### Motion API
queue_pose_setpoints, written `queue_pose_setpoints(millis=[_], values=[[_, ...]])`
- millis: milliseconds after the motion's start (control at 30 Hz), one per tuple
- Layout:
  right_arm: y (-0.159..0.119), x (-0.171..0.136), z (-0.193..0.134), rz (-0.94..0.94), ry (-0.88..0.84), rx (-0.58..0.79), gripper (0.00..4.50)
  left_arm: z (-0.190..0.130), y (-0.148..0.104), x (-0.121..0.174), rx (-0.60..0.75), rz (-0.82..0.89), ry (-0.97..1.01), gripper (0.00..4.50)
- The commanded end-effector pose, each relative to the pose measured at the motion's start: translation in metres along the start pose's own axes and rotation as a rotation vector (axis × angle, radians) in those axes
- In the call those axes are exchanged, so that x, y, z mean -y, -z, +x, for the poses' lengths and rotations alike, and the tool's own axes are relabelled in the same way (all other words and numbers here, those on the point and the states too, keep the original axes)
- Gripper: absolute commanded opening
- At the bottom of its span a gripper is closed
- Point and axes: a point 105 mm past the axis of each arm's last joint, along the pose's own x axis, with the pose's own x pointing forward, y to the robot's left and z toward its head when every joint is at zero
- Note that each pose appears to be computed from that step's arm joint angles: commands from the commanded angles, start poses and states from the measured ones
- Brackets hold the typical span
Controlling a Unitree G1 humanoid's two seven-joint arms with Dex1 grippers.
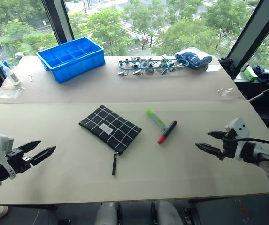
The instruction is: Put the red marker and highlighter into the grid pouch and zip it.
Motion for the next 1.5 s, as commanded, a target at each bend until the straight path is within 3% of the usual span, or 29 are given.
queue_pose_setpoints(millis=[33, 133, 200, 300, 400, 533, 733, 767, 1000, 1233, 1500], values=[[-0.010, 0.000, -0.001, -0.032, 0.002, 0.023, 4.46, 0.000, -0.012, -0.001, 0.035, 0.015, 0.006, 4.50], [-0.010, -0.001, 0.001, -0.028, -0.002, 0.023, 4.46, 0.003, -0.020, -0.002, 0.091, 0.022, 0.043, 4.50], [-0.012, 0.000, 0.002, -0.030, 0.003, 0.031, 4.46, 0.005, -0.027, -0.003, 0.131, 0.122, 0.065, 4.50], [-0.022, 0.004, 0.003, -0.001, 0.020, 0.073, 4.46, 0.010, -0.021, 0.003, 0.086, 0.279, 0.114, 4.50], [-0.043, 0.007, 0.001, 0.036, 0.020, 0.163, 3.75, 0.012, -0.016, 0.012, 0.049, 0.428, 0.183, 4.50], [-0.058, -0.005, 0.003, 0.020, -0.035, 0.196, 2.38, 0.012, -0.014, 0.012, 0.028, 0.529, 0.211, 4.50], [-0.092, -0.076, 0.023, -0.006, -0.300, 0.281, 0.23, 0.018, -0.018, 0.014, 0.023, 0.667, 0.248, 4.50], [-0.094, -0.088, 0.027, -0.017, -0.341, 0.278, 0.09, 0.020, -0.018, 0.015, 0.021, 0.678, 0.257, 4.50], [-0.107, -0.134, 0.075, 0.002, -0.481, 0.244, 0.09, 0.038, -0.030, 0.029, 0.078, 0.687, 0.346, 4.50], [-0.112, -0.186, 0.110, 0.087, -0.641, 0.072, 0.09, 0.055, -0.036, 0.035, 0.089, 0.687, 0.401, 4.50], [-0.105, -0.194, 0.137, 0.136, -0.644, -0.120, 0.09, 0.073, -0.034, 0.046, 0.106, 0.677, 0.452, 4.50]])
